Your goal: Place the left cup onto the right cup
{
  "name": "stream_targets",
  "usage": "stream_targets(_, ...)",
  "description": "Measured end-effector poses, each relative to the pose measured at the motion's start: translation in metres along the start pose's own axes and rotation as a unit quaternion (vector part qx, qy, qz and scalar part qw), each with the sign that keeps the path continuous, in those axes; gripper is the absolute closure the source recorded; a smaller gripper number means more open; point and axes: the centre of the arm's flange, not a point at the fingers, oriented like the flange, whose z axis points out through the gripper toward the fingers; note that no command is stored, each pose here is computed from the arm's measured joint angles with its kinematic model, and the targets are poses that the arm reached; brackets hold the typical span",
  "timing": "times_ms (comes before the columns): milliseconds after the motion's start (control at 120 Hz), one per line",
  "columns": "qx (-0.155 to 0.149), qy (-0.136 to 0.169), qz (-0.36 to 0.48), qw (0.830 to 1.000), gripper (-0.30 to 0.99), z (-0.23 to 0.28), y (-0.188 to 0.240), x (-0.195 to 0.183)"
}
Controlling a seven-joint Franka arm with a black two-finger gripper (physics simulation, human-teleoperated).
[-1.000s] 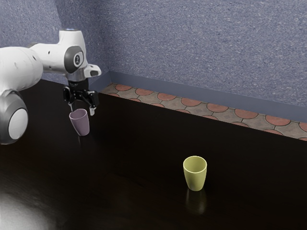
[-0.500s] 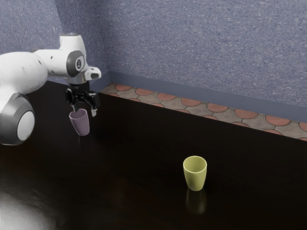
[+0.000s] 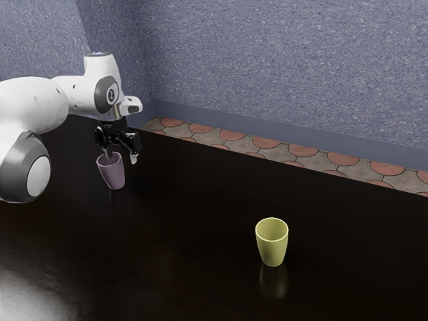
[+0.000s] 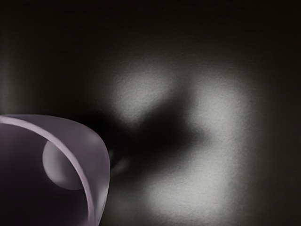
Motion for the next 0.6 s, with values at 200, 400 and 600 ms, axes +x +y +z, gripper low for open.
stream_targets(200, 0.001, 0.002, -0.002, 1.0, 0.0, 0.002, -0.005, 0.0)
stream_targets(400, 0.0, 0.001, -0.001, 1.0, 0.0, 0.011, -0.007, 0.0)
stream_targets(600, -0.001, -0.004, 0.0, 1.0, 0.0, 0.02, -0.005, 0.0)
